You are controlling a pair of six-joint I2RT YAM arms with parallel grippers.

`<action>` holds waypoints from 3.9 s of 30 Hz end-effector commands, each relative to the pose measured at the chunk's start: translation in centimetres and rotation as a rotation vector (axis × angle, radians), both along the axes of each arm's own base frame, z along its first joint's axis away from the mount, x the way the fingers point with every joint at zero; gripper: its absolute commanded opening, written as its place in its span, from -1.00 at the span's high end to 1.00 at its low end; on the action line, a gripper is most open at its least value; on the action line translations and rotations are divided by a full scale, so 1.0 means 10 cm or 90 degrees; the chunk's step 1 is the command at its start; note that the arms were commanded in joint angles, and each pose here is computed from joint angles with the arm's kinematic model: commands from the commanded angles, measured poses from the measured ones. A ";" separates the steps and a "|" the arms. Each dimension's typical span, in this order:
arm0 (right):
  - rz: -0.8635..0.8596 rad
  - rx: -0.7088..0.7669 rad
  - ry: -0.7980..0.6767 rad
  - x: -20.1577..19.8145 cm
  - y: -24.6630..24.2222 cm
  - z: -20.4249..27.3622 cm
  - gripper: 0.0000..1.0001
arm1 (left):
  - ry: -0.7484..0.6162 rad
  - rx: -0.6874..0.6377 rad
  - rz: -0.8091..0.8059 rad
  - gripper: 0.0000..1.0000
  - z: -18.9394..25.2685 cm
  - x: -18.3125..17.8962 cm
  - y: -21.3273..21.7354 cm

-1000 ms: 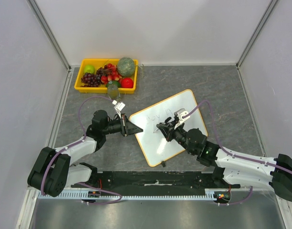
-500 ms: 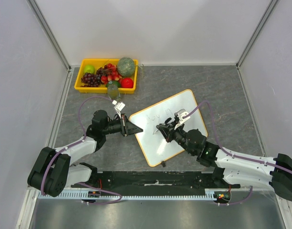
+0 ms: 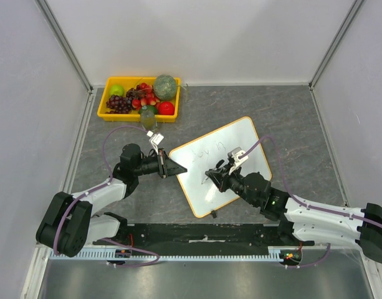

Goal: Write a sentence on the whiteboard

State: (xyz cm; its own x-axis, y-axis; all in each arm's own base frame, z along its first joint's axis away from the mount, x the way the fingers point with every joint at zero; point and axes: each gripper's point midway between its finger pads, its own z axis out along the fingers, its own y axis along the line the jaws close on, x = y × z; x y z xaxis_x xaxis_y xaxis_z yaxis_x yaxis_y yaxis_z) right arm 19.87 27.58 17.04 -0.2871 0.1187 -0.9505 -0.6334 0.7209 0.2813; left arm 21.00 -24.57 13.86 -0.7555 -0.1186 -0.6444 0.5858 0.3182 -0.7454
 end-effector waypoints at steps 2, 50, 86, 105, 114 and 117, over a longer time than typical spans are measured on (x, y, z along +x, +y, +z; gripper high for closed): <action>-0.012 -0.121 0.053 -0.08 -0.20 -0.60 1.00 | -0.058 0.047 -0.091 0.96 -0.31 -0.29 0.00; -0.009 0.020 -0.116 0.11 -0.25 0.81 1.00 | -0.057 0.046 -0.092 0.96 -0.31 -0.28 0.00; -0.078 -0.076 -0.041 0.16 -0.03 -0.13 1.00 | -0.060 0.045 -0.094 0.96 -0.30 -0.30 0.00; -0.068 -0.153 0.028 -0.09 -0.21 -0.60 1.00 | -0.061 0.044 -0.092 0.96 -0.30 -0.29 0.01; -0.091 -0.102 -0.009 0.04 -0.06 -0.26 1.00 | -0.060 0.044 -0.093 0.96 -0.29 -0.30 0.01; -0.108 -0.090 -0.025 0.10 -0.04 -0.13 1.00 | -0.059 0.044 -0.093 0.96 -0.30 -0.30 0.01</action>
State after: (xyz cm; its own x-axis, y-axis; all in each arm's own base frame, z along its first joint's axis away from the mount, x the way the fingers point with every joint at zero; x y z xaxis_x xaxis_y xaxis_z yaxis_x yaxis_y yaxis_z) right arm 19.22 28.83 16.73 -0.2743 0.1100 -0.9553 -0.5903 0.7649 0.2576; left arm 20.96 -24.57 13.88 -0.7532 -0.1189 -0.6469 0.5890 0.3157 -0.7439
